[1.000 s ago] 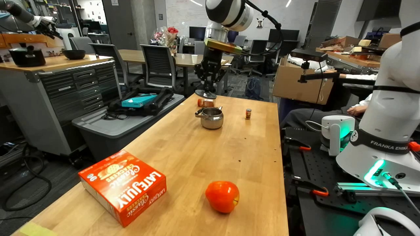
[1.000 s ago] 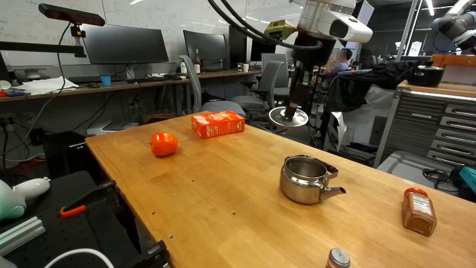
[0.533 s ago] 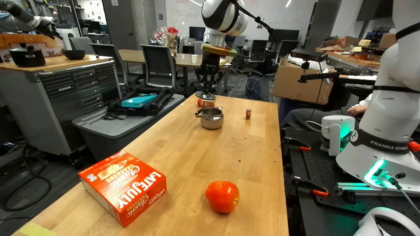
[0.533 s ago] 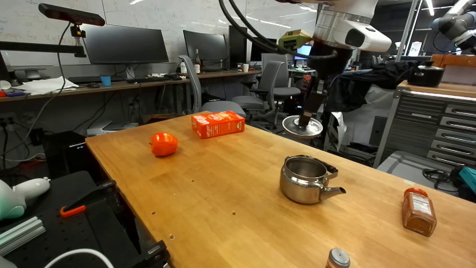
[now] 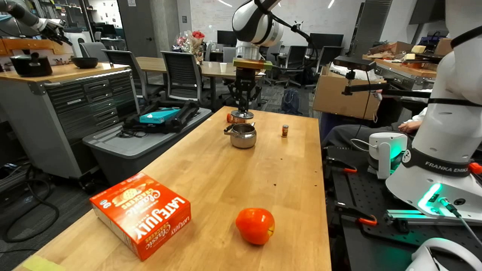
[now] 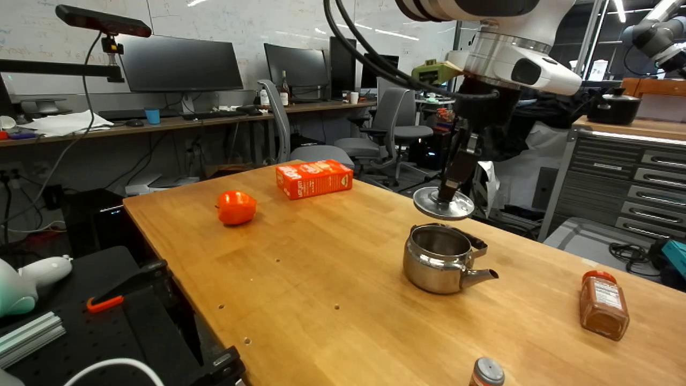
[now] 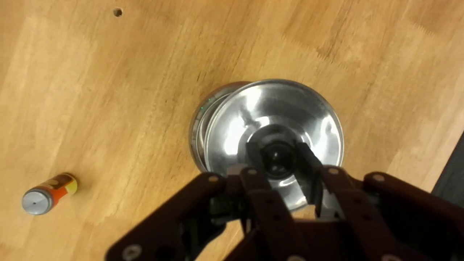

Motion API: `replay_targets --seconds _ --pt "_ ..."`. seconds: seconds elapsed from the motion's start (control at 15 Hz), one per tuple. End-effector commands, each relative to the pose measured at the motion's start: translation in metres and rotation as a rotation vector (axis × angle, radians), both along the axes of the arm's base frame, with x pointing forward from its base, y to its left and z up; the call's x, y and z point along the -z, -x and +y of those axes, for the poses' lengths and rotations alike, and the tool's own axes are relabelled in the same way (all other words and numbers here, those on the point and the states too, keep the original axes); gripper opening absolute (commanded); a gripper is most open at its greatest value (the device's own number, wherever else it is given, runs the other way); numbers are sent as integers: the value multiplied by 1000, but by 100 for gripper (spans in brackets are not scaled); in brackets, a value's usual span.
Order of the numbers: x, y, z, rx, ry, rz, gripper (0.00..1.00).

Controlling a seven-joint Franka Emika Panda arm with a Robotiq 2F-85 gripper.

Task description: Put the lid on the kettle

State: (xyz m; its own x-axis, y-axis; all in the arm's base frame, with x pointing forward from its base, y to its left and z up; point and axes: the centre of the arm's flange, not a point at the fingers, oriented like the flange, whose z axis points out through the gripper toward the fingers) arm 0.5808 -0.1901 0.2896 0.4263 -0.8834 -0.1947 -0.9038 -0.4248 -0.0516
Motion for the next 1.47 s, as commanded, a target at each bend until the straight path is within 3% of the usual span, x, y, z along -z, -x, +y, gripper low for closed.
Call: replay_targets --seconds 0.0,0.53,1.4 --pt "5 -8 -9 4 -7 3 7" --pt "19 -12 -13 -3 13 -14 7" --pt "46 -19 -9 -36 51 28 7"
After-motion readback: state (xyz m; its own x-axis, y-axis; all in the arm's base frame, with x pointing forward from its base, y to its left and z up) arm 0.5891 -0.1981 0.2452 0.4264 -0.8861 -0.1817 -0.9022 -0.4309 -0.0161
